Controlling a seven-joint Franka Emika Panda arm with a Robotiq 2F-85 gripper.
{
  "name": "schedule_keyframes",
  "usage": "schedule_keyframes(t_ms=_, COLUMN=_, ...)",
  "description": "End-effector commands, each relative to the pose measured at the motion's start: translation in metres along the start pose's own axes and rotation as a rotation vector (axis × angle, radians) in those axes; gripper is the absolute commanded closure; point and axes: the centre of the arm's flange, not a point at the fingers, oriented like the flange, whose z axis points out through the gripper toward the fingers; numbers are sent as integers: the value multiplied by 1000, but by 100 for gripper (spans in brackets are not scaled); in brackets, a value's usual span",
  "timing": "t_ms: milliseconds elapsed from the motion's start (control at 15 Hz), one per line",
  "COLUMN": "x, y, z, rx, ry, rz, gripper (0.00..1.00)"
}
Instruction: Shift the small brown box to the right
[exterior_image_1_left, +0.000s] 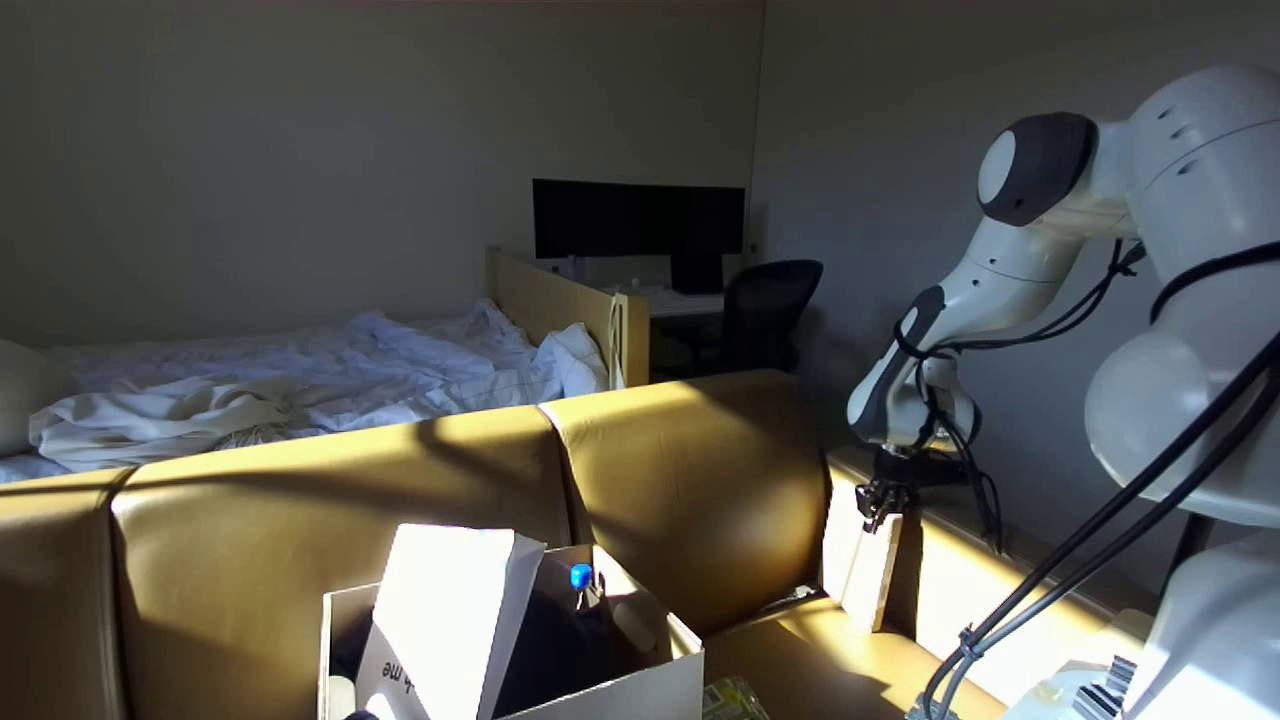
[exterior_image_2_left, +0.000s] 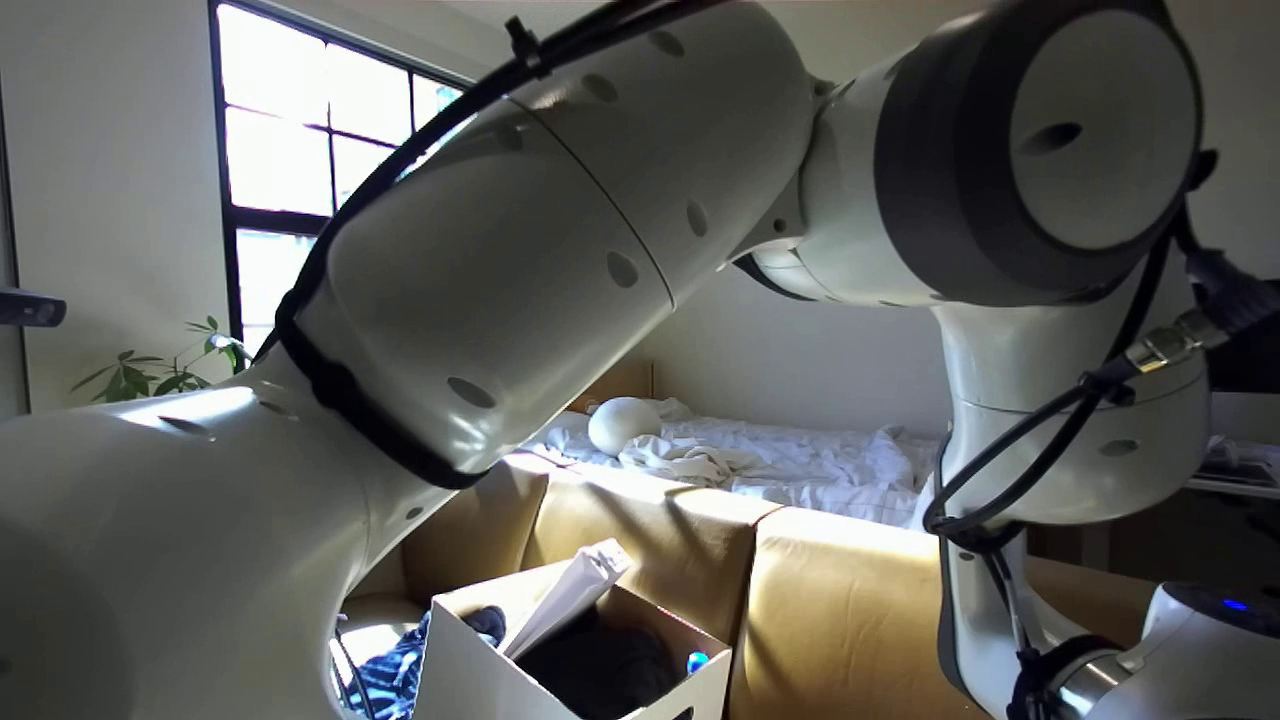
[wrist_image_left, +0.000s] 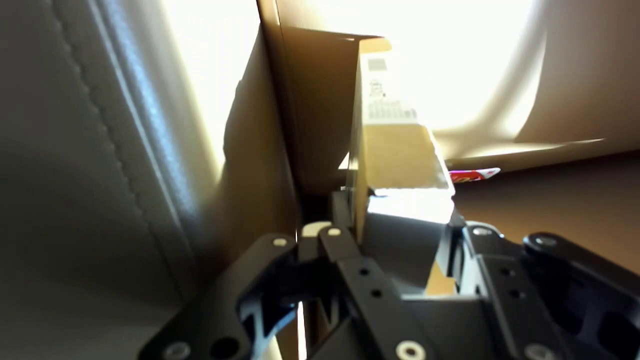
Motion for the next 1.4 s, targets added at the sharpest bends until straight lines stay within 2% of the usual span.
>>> schedule_keyframes(t_ms=0, x=6, y=9, z=-16, rx=-7, ry=1, rz=9, gripper=27)
schedule_keyframes(t_ms=133, x=13, y=17, z=-39, rx=-43, ry=3, rz=17, gripper=14)
schedule_keyframes(t_ms=267, x=23, y=21, z=-86, rx=-93, ry=12, rz=13, gripper=3)
schedule_keyframes(t_ms=400, x=33, y=11, z=-121, rx=-152, ry=7, rz=-3, gripper=0)
schedule_keyframes(t_ms=533, x=48, y=4, z=-167, rx=-192, ry=45, rz=-30, gripper=0)
schedule_keyframes(t_ms=667, x=57, y=-16, z=-213, rx=-161, ry=43, rz=-69, gripper=0)
schedule_keyframes(t_ms=867, x=57, y=-65, z=-268, rx=-22, ry=-43, rz=-141, gripper=0)
schedule_keyframes(t_ms=1000, x=46, y=-108, z=-299, rx=46, ry=-156, rz=-127, gripper=0)
schedule_keyframes(t_ms=1067, x=37, y=-128, z=-312, rx=64, ry=-187, rz=-129, gripper=0)
schedule_keyframes(t_ms=1333, x=0, y=-215, z=-353, rx=100, ry=-222, rz=-173, gripper=0)
